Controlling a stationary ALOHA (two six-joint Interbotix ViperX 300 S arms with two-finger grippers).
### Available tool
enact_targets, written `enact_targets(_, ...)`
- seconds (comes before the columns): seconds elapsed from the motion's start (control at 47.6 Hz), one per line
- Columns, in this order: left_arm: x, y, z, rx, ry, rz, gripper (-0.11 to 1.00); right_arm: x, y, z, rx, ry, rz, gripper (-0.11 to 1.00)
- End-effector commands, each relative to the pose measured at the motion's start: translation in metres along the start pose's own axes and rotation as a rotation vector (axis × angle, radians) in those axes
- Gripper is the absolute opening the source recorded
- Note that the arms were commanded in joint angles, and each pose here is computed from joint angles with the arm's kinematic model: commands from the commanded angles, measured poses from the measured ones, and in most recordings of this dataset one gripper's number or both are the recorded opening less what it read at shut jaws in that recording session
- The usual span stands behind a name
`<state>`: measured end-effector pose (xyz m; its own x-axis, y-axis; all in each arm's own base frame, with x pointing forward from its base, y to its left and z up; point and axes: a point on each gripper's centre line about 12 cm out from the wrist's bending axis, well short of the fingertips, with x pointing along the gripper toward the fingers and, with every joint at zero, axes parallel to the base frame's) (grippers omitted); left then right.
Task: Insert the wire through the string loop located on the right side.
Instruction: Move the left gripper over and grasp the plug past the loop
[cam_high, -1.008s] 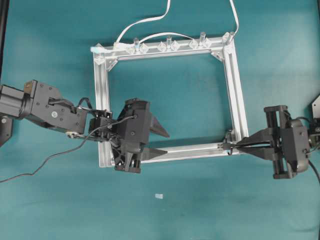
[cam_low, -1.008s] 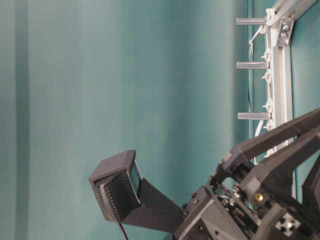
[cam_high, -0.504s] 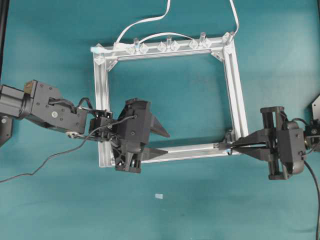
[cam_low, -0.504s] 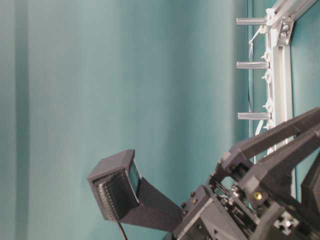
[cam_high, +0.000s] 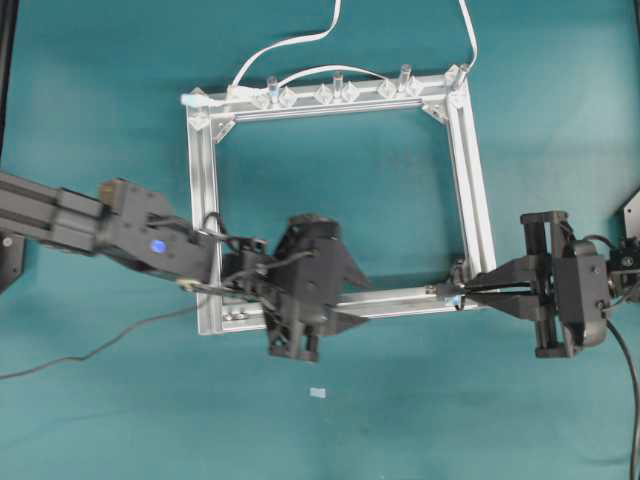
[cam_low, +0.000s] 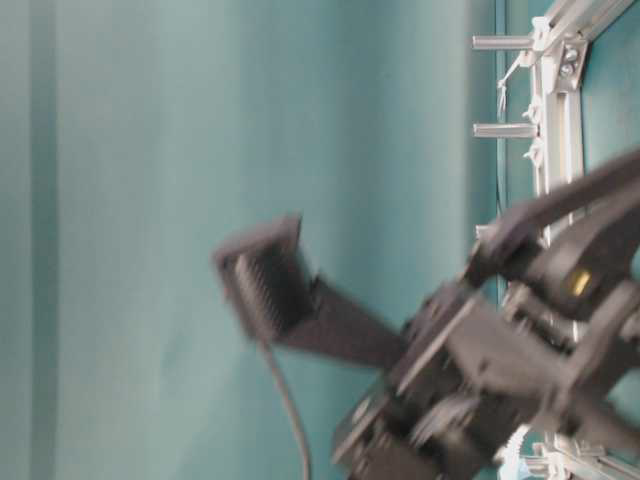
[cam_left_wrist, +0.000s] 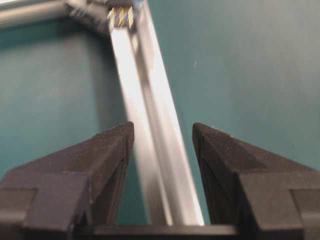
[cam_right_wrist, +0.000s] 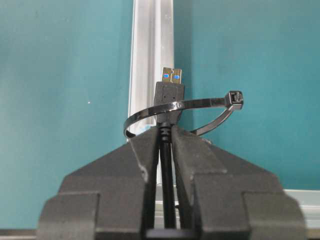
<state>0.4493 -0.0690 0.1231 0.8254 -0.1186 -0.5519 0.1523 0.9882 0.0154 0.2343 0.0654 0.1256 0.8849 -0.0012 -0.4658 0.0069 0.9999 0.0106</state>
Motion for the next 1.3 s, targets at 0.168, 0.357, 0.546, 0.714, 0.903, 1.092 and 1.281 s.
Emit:
enact_targets(0.168,0.023,-0.001,0.025,0.004,-0.060,-0.002,0.50,0.002,0.001,0.008,0.008,-0.028,0.000,0.12)
enact_targets(0.357,0.031,0.000,0.023,0.003,-0.055,0.000,0.50,0.001,0.001,0.007,0.006,-0.025,0.000,0.12)
enact_targets(0.546,0.032,0.007,0.026,-0.005,-0.061,0.012,0.50,0.001,0.001,0.006,0.003,-0.024,0.000,0.12)
enact_targets(0.714,0.035,0.017,0.037,-0.017,-0.088,0.030,0.50,0.001,0.001,0.008,0.005,-0.028,-0.001,0.12)
enact_targets(0.903,0.048,0.022,0.046,-0.023,-0.113,0.038,0.50,0.001,0.001,0.008,0.005,-0.030,0.000,0.12)
enact_targets(1.092,0.063,0.026,0.055,-0.023,-0.136,0.043,0.51,0.001,0.001,0.007,0.006,-0.027,-0.002,0.12)
enact_targets(1.281,0.071,0.026,0.062,-0.022,-0.156,0.043,0.51,0.002,0.001,0.008,0.008,-0.030,-0.001,0.12)
